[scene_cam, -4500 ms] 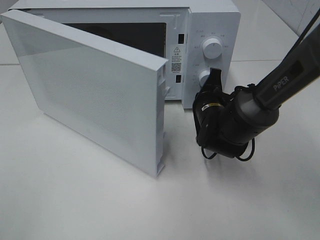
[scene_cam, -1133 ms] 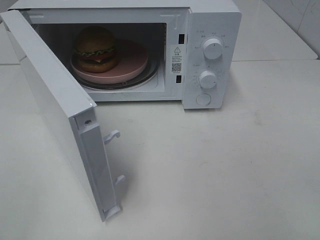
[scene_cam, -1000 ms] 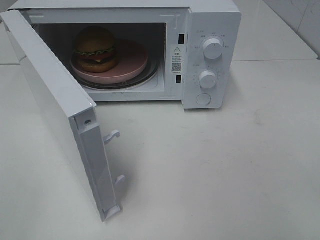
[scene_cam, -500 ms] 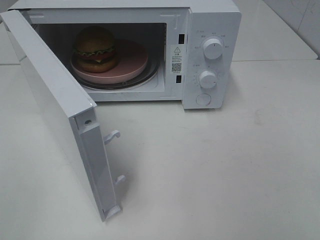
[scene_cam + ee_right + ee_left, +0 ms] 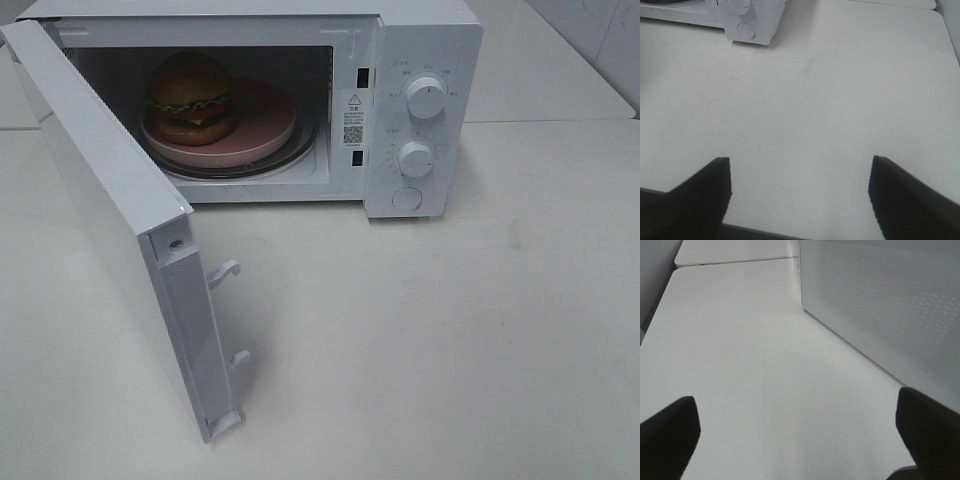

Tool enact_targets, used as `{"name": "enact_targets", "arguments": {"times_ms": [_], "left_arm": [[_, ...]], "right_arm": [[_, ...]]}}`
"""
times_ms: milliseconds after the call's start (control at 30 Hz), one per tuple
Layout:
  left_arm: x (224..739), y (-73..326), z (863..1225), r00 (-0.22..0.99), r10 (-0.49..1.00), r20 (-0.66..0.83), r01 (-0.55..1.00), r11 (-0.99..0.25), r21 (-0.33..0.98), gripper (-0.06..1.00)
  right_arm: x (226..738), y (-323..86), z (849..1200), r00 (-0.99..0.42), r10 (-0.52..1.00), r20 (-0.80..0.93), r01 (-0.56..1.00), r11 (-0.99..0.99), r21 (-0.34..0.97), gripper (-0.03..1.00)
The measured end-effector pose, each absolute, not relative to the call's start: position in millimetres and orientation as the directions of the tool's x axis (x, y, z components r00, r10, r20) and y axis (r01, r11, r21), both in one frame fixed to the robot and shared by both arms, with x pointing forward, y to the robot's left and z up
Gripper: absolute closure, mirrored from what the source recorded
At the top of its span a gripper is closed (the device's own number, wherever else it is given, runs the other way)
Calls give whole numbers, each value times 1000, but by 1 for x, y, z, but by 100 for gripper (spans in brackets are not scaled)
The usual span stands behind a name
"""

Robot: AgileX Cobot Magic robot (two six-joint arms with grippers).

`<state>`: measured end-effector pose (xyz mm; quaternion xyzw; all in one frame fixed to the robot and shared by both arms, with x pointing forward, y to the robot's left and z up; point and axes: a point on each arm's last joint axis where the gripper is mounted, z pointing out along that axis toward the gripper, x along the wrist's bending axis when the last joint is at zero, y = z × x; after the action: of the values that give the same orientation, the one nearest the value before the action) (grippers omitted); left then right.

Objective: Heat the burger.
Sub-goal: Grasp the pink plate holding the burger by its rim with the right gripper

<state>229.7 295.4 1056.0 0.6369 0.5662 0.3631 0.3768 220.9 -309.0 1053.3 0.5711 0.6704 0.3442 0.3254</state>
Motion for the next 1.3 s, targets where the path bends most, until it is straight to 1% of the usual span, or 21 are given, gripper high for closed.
{"name": "enact_targets", "arguments": {"times_ms": [700, 1133, 1267, 1300], "left_arm": [[230, 295, 1056, 95, 995, 36, 448, -75, 891, -5], [230, 295, 1056, 95, 995, 36, 448, -75, 891, -5], [230, 295, 1056, 95, 995, 36, 448, -75, 891, -5], [230, 295, 1056, 95, 995, 36, 448, -75, 891, -5]], "right_arm": [[221, -309, 1053, -136, 990, -44, 540, 112, 834, 23], [228, -307, 1062, -135, 990, -36, 455, 95, 886, 23], [237, -305, 1064, -138, 990, -39, 484, 102, 869, 23], [246, -304, 1065, -140, 989, -42, 510, 108, 853, 23]]}}
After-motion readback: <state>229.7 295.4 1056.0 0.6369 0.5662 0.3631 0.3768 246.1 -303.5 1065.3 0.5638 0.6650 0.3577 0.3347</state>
